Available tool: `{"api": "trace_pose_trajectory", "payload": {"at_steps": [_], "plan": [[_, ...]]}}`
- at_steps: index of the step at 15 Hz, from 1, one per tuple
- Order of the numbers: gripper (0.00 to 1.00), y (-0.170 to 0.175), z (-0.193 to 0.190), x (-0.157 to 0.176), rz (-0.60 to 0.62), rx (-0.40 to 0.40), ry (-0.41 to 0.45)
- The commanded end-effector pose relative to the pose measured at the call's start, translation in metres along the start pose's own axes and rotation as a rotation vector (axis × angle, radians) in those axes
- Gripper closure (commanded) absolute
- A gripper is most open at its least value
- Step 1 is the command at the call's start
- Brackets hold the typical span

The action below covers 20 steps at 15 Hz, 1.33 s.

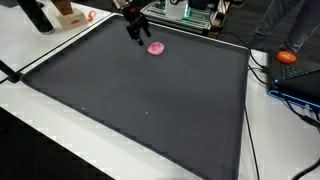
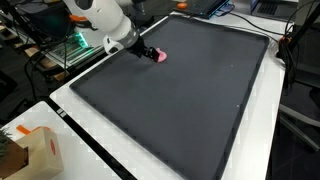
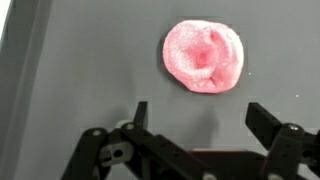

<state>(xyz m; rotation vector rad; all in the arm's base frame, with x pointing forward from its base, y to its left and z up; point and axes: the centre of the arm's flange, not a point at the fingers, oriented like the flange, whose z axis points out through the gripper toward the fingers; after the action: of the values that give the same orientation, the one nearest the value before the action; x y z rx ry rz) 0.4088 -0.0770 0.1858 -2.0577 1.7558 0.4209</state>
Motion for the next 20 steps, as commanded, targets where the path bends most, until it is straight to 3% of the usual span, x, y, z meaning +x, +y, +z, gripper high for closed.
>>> {"api": "trace_pose_trajectory", "payload": {"at_steps": [1,10,15,20], "plan": [[0.0,0.012,0.004,-0.006,0.02,0.031,0.008],[0.0,0.013,0.01,-0.009,0.006,0.023,0.019],[0.0,0.005,0.01,-0.024,-0.139,0.009,0.033],[0.0,-0.01,0.002,-0.044,-0.319,-0.066,0.053]]}}
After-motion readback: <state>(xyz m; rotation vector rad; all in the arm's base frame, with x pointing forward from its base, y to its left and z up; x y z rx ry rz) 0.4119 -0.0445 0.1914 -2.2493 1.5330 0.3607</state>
